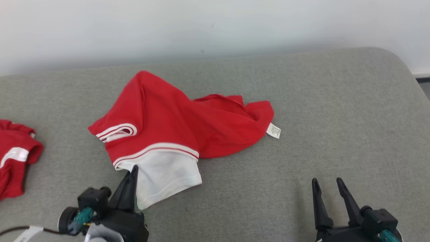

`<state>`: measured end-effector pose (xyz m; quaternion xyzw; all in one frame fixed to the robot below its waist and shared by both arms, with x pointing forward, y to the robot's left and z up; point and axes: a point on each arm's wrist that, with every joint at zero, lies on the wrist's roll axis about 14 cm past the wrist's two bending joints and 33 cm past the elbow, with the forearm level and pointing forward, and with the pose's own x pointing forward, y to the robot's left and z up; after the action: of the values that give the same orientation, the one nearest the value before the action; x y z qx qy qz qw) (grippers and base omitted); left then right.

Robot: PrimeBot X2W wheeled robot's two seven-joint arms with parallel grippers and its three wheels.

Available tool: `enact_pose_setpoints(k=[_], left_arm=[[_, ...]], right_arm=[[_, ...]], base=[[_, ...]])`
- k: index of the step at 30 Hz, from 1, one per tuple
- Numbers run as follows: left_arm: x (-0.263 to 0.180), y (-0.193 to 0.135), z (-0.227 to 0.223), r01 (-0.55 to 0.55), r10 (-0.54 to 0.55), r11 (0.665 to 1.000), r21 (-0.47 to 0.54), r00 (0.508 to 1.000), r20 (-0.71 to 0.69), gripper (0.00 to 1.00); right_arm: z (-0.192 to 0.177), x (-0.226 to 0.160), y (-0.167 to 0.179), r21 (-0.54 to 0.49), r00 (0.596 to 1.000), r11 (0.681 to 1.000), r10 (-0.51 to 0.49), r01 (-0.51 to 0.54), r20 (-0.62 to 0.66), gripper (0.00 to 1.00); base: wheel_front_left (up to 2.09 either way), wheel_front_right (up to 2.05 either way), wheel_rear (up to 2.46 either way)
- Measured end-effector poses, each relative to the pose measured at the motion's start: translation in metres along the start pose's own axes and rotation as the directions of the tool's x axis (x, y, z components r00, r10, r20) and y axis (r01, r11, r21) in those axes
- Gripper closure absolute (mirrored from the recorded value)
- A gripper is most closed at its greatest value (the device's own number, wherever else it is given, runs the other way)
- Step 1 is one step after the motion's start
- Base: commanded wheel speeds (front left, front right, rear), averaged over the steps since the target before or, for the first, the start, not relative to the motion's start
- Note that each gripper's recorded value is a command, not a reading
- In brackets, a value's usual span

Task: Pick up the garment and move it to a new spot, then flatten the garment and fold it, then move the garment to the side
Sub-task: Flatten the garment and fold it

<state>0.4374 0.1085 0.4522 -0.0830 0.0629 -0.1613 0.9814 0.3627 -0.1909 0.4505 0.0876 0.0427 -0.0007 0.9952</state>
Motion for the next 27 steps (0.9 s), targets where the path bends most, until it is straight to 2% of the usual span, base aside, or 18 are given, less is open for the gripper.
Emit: enact_pose_setpoints(k=[6,13,18,23,27], left_arm=[[-0.034,0.004,0.016,-0.036,0.037,0.999,-0.015,0.998,0.047,1.00],[-0.080,0.021,0.020,-0.146,0.147,0.989,-0.036,0.989,0.023,1.00],[-0.104,0.022,0.004,-0.195,0.193,0.978,-0.072,0.981,-0.035,1.00],[-0.110,0.023,-0.021,-0.224,0.212,0.969,-0.108,0.971,-0.109,1.00],[-0.112,0.023,-0.029,-0.235,0.222,0.966,-0.112,0.968,-0.114,1.00]], right_arm=[[-0.003,-0.003,0.017,0.015,0.999,0.999,0.049,-0.049,-0.007,0.00],[-0.002,0.001,0.038,0.021,0.993,0.993,0.114,-0.114,-0.002,0.00],[0.000,0.000,0.042,0.020,0.992,0.992,0.125,-0.125,0.005,0.00],[-0.001,-0.002,0.037,0.017,0.994,0.994,0.112,-0.112,0.001,0.00],[0.000,-0.004,0.034,0.011,0.995,0.995,0.103,-0.103,0.003,0.00]], base=[[0.00,0.00,0.00],[0.00,0.00,0.00],[0.00,0.00,0.00],[0.00,0.00,0.00],[0.00,0.00,0.00]])
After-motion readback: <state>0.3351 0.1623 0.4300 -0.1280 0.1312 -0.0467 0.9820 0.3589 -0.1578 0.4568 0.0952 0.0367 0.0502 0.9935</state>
